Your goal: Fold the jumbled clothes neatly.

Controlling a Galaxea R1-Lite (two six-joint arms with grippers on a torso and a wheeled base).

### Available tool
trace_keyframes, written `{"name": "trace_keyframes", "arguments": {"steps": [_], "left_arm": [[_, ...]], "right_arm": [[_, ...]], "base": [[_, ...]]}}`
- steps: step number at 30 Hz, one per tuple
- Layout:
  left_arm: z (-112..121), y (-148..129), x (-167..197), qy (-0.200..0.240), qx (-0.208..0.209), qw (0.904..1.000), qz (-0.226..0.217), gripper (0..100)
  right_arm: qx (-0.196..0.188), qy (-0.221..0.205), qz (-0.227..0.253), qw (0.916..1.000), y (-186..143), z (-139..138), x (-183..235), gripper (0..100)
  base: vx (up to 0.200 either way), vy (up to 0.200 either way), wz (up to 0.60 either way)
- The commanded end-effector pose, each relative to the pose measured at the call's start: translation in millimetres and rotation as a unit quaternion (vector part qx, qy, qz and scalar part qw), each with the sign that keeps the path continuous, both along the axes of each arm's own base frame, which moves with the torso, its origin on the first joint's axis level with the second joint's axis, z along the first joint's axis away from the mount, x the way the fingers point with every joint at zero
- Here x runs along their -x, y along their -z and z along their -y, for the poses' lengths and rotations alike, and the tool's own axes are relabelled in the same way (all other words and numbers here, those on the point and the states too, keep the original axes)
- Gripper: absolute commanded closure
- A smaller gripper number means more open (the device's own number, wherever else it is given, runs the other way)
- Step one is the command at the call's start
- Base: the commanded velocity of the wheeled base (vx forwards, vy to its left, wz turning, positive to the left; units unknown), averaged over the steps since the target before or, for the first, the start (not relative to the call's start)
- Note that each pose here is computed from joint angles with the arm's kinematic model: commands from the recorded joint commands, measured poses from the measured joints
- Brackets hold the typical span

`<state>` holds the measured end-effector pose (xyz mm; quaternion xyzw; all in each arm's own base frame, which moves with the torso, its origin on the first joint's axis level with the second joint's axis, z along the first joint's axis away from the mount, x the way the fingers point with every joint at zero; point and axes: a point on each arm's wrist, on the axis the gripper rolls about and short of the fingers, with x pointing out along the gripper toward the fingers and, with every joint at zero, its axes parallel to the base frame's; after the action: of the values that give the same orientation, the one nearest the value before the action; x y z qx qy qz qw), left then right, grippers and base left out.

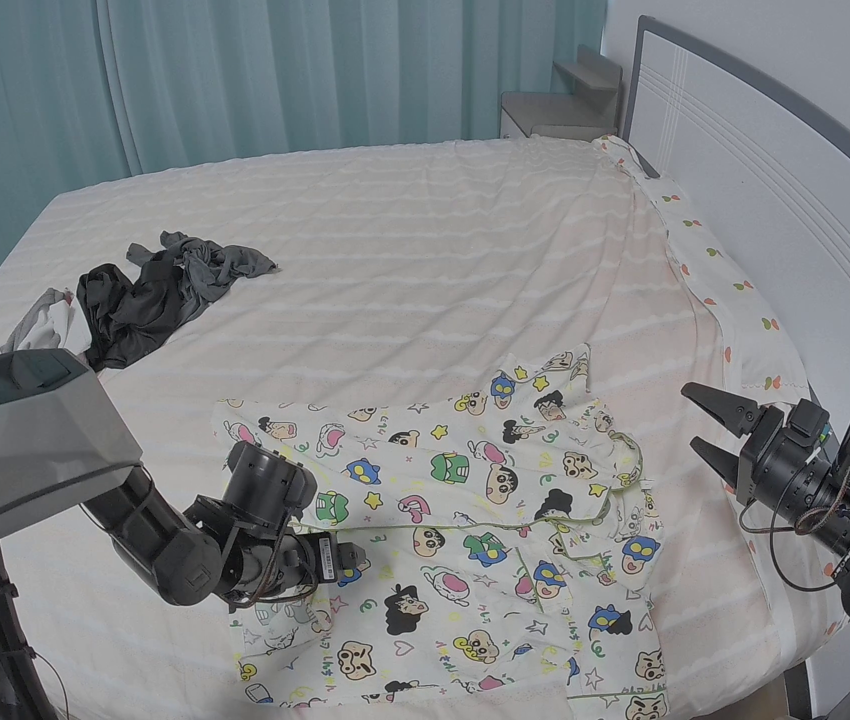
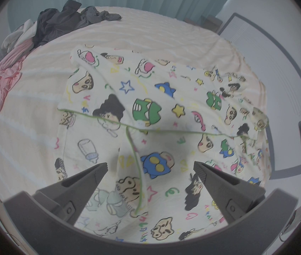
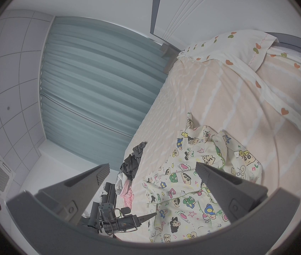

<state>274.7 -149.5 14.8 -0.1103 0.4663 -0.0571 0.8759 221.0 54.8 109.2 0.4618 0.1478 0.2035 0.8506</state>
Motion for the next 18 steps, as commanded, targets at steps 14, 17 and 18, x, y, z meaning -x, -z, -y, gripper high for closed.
{"name": "trace_keyframes", "arguments": {"steps": [14, 17, 18], "left_arm": [[18.0, 20.3, 9.1, 0.026, -0.046, 0.9985, -0.015, 0], [17.3, 23.4, 10.2, 0.029, -0.052, 0.9981, -0.019, 100], [17.0, 23.7, 10.6, 0.030, -0.054, 0.9979, -0.019, 100]], "right_arm": [[-0.002, 0.000, 0.006, 1.0000, -1.4, 0.0, 0.1, 0], [-0.002, 0.000, 0.007, 1.0000, -1.8, 0.1, 0.2, 0], [-0.002, 0.000, 0.006, 1.0000, -1.4, 0.0, 0.1, 0]], "base": [[0.000, 0.000, 0.00], [0.000, 0.000, 0.00], [0.000, 0.000, 0.00]]}}
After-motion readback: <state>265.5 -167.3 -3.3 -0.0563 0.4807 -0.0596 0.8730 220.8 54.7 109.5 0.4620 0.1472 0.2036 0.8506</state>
